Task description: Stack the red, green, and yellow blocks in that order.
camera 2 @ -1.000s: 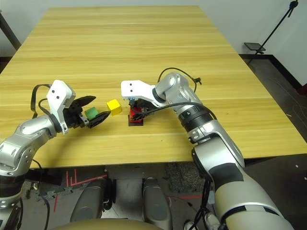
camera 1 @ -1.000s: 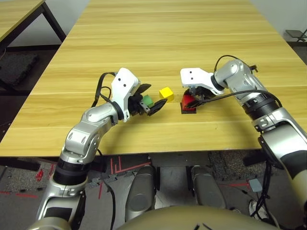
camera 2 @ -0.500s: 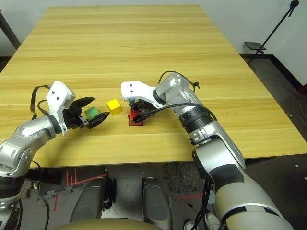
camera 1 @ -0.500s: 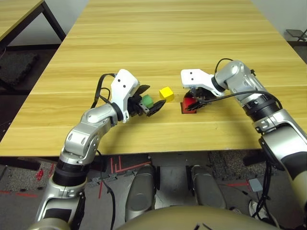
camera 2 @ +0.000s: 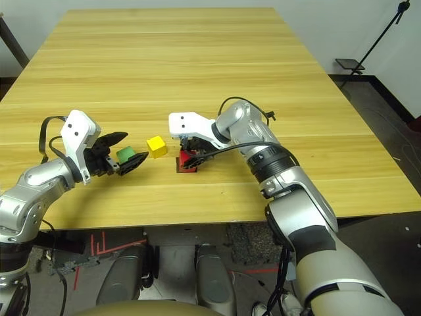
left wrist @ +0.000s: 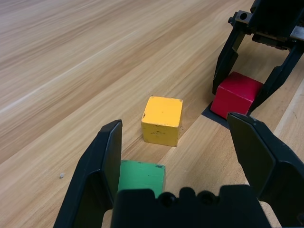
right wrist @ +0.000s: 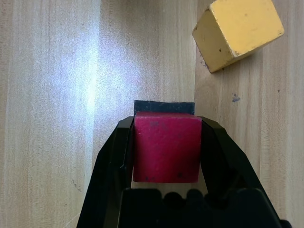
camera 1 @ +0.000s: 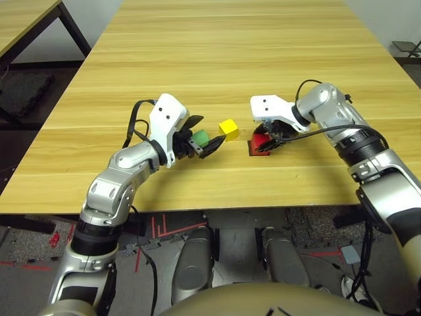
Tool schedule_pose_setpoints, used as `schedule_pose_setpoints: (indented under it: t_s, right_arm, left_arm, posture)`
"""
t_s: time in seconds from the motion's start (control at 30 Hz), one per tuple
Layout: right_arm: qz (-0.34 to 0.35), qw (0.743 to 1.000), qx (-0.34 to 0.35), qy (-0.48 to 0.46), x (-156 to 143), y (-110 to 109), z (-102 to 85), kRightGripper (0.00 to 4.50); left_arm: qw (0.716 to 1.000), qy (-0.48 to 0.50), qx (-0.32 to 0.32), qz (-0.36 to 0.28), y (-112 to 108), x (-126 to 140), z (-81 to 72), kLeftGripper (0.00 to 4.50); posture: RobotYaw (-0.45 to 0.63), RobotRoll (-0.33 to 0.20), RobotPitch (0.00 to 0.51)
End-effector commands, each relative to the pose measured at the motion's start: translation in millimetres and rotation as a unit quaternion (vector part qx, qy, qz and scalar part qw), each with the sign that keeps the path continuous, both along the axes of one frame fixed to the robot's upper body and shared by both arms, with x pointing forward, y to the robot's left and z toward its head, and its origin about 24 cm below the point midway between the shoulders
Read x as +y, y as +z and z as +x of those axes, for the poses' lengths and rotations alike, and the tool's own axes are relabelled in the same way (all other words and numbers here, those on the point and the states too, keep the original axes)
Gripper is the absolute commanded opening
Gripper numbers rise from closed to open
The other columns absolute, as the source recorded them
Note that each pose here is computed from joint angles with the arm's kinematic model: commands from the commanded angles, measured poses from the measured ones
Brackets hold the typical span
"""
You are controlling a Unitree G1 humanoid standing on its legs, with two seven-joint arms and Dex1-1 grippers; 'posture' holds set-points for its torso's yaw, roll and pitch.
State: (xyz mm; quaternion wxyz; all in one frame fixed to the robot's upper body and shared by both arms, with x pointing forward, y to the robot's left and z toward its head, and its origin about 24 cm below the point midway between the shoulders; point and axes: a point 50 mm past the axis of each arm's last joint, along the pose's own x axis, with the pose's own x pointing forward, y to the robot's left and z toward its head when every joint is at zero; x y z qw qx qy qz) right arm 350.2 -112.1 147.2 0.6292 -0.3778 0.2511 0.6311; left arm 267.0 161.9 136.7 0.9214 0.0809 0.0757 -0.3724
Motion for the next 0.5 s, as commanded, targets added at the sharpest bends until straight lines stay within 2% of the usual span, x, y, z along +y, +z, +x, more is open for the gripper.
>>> schedule_pose_setpoints:
  t_s: [0.03, 0.27, 0.4, 0.5]
  right_arm:
    - [-0.029, 0.999, 0.018, -0.018, -11.0, -15.8, -1.6, 2.06]
    - [-0.036, 0.998, 0.034, -0.032, -13.2, -19.7, -4.2, 2.06]
    - [0.025, 0.998, 0.047, -0.016, -12.7, -11.9, -5.8, 3.47]
    - [0.089, 0.995, 0.044, 0.003, -17.0, 7.5, -4.3, 4.40]
  left_arm:
    - [1.000, 0.000, 0.011, 0.002, -3.8, -0.4, 2.4, 4.50]
    - [1.000, 0.004, 0.024, 0.005, -7.7, 1.7, 2.4, 4.50]
    - [0.999, 0.008, 0.043, 0.021, -17.4, 4.9, -0.1, 4.50]
    - [0.999, 0.014, 0.048, 0.022, -22.0, 6.2, 0.1, 4.50]
  posture:
    - [0.46, -0.241, 0.115]
    - [0.44, -0.233, 0.107]
    - [0.43, -0.220, 0.107]
    - [0.43, -0.212, 0.097]
